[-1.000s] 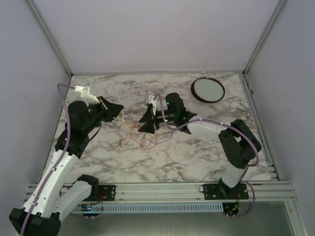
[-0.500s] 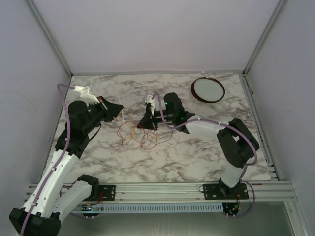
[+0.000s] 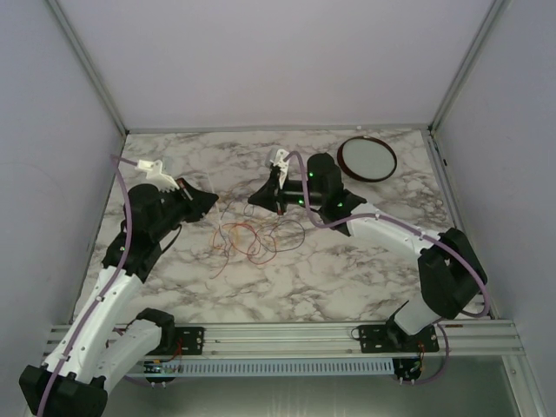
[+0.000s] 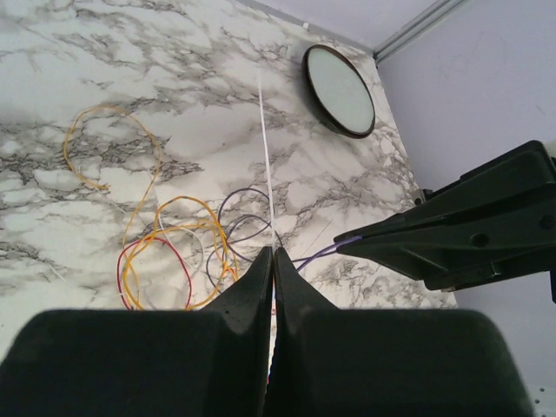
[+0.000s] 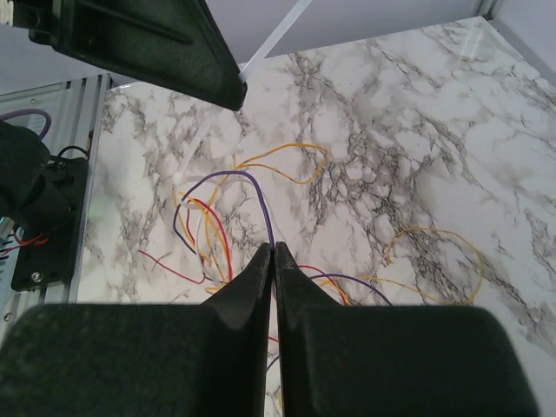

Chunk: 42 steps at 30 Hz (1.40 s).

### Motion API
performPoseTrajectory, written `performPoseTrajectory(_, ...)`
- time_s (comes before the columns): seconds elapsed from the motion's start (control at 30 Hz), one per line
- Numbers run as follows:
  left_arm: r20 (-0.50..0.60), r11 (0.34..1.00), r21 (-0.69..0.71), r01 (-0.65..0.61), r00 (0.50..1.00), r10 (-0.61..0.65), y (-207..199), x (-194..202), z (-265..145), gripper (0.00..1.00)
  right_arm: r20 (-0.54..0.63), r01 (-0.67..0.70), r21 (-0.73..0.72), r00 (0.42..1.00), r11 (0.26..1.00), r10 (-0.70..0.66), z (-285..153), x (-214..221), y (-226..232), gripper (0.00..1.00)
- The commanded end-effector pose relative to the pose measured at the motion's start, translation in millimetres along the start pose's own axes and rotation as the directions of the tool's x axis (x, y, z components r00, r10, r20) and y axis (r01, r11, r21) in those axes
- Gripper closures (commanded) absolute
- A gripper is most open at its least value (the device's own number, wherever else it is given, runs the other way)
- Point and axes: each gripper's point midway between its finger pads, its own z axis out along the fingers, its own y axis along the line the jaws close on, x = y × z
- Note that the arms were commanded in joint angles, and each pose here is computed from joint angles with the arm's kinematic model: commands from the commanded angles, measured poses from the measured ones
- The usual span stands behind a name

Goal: Zip-tie the wires
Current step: Adjust the cable at the center of the board.

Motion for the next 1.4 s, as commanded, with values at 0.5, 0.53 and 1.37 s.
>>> performPoseTrajectory(0.5, 0.047, 1.000, 0.015, 0.000, 0.999, -0.001, -0.5, -7.2, -4.0, 1.00, 0.102, 0.034, 0.233, 0.993, 0.972, -0.060, -30.5, -54.0, -27.0, 1.00)
performPoseTrajectory(0.53, 0.046, 1.000, 0.012, 0.001, 0.999, -0.002, 0.4, -6.9, -4.0, 1.00, 0.107, 0.035, 0.237, 0.992, 0.971, -0.062, -32.2, -54.5, -26.6, 1.00)
performPoseTrajectory(1.37, 0.085, 0.999, 0.038, -0.006, 0.996, 0.003, -11.9, -26.2, -4.9, 1.00, -0.138, -0.004, 0.182, 0.990, 0.983, 0.030, -17.5, 42.9, -9.4, 1.00)
